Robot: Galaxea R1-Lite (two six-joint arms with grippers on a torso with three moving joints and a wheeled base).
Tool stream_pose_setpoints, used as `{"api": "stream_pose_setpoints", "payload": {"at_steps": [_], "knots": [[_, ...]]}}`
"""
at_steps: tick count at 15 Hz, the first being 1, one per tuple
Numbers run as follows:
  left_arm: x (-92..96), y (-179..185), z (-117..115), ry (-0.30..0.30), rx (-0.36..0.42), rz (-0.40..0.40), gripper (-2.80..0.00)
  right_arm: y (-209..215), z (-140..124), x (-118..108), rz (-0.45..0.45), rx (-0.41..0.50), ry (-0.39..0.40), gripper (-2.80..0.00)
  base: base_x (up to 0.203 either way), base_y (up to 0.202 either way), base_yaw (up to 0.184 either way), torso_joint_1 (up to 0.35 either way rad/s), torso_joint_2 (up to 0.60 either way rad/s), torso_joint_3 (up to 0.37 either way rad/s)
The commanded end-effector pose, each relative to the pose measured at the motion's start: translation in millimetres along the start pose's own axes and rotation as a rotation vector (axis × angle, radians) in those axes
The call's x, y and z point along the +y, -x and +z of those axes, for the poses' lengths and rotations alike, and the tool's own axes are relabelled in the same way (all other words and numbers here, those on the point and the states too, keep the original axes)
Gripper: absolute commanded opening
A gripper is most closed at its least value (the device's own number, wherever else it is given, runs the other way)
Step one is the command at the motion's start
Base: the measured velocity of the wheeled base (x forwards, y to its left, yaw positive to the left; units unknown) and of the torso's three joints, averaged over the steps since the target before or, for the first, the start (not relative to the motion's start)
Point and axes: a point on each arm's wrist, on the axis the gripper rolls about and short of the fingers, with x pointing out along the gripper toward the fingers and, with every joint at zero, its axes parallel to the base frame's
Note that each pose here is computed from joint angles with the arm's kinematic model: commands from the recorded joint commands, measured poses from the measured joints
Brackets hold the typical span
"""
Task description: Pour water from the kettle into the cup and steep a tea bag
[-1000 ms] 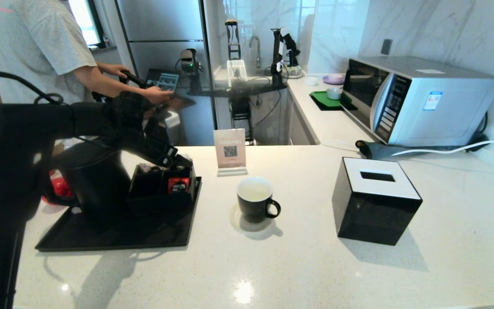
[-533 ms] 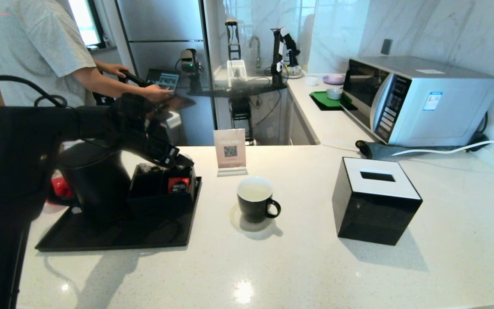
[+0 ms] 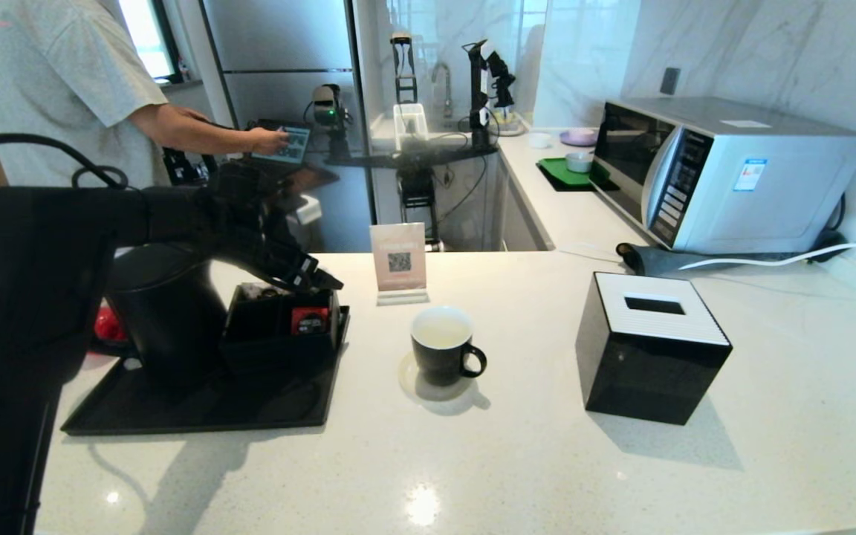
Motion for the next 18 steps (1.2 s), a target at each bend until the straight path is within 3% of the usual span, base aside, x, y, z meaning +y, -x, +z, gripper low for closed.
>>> {"api": "stream_pose_setpoints", "payload": {"at_steps": [1, 5, 6, 7, 18], "knots": [[-1.8, -0.9, 1.4, -0.005, -0.006, -0.003, 0.00, -0.1, 0.0, 0.0, 0.001, 0.001, 0.000, -2.80, 0.000, 0.000, 0.000, 0.000, 0.00, 0.000], [-1.8, -1.8, 0.6, -0.006, -0.003, -0.005, 0.00, -0.1, 0.0, 0.0, 0.001, 0.001, 0.000, -2.80, 0.000, 0.000, 0.000, 0.000, 0.00, 0.000], [-1.3, -1.7, 0.1, -0.006, -0.002, -0.004, -2.52, -0.1, 0.0, 0.0, 0.001, 0.001, 0.000, -2.80, 0.000, 0.000, 0.000, 0.000, 0.00, 0.000], [-1.2, -1.7, 0.0, -0.006, -0.002, -0.004, -2.80, -0.1, 0.0, 0.0, 0.001, 0.001, 0.000, -2.80, 0.000, 0.000, 0.000, 0.000, 0.00, 0.000], [-0.6, -7.0, -3.7, 0.001, 0.011, -0.006, -2.80, -0.1, 0.0, 0.0, 0.001, 0.001, 0.000, -2.80, 0.000, 0.000, 0.000, 0.000, 0.00, 0.000]]}}
